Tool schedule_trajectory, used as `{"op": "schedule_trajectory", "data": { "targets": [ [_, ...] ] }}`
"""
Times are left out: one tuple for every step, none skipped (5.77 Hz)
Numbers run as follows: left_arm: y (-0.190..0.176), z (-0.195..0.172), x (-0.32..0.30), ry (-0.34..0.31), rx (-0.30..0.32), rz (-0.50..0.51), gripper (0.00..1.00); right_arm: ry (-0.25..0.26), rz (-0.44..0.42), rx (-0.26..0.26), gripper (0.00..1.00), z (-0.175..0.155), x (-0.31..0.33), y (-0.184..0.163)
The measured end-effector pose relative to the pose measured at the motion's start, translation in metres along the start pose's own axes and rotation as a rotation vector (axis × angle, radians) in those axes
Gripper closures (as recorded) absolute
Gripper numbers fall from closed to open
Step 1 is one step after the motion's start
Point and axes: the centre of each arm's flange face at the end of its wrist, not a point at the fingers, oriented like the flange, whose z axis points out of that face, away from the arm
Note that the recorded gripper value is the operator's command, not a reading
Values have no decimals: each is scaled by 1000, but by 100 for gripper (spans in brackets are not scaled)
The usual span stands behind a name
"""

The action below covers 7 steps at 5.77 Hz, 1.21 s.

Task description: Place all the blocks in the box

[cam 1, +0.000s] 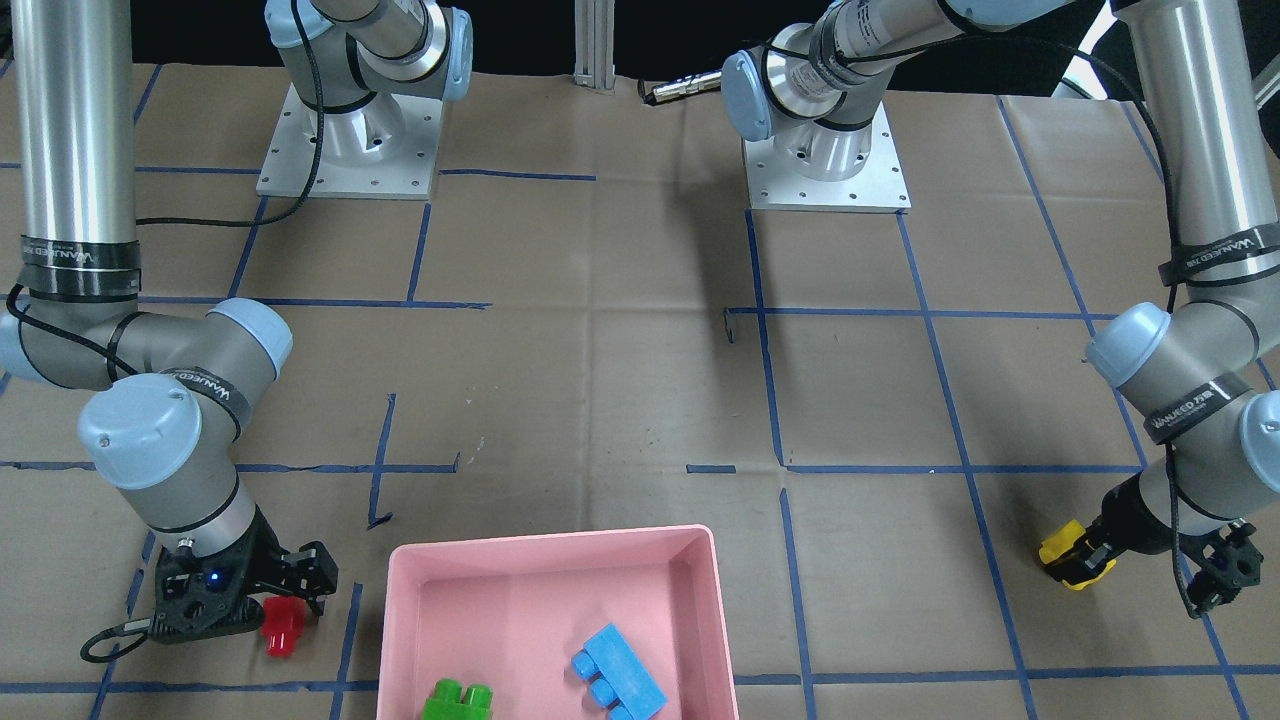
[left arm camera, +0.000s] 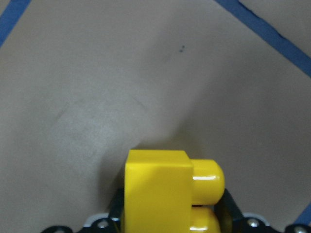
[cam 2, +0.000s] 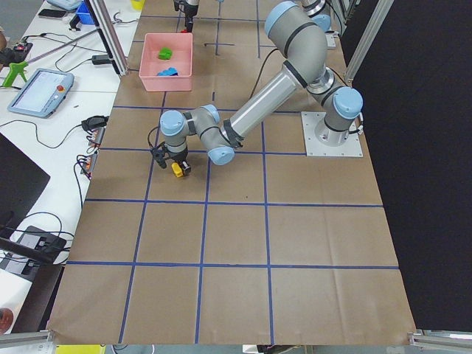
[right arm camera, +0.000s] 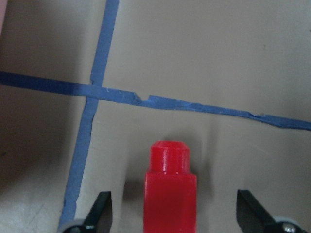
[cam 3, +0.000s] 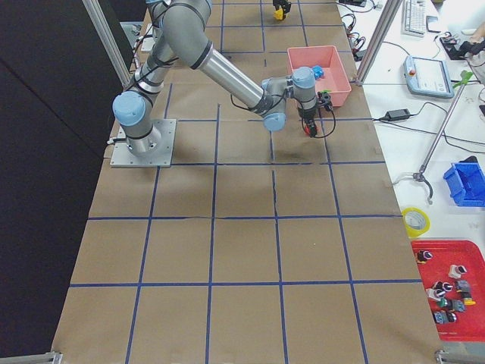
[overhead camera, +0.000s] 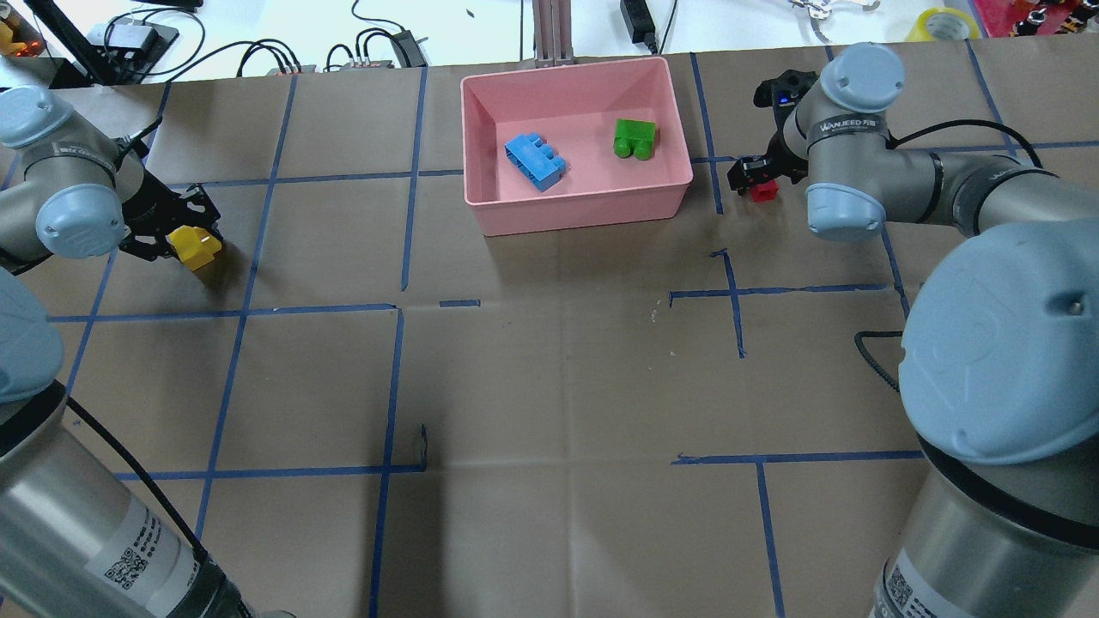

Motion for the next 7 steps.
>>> {"op": "schedule_trajectory", "data": {
  "targets": [
    [-5, -18, 6, 9, 22, 9, 81, 0, 1, -9, 42, 2, 0, 2],
    [-7, -47, 18, 39, 36, 23, 82, -2, 2, -16, 64, 3, 0, 3],
    [-6, -85, 42, 70, 47, 78, 82, -3, 4, -21, 90, 2, 0, 4],
    [-2, -129, 87, 83, 53, 178, 90, -5, 4, -22, 93, -1, -1, 3],
    [10, -172, 144, 88, 28, 273, 90, -3, 2, -14, 94, -7, 1, 1],
    [34, -201, 205, 90, -1, 367, 90, 2, 1, -2, 94, -17, 4, -3],
    [70, -209, 272, 94, -19, 469, 90, 6, 6, 0, 94, -38, 9, -6]
  ]
}}
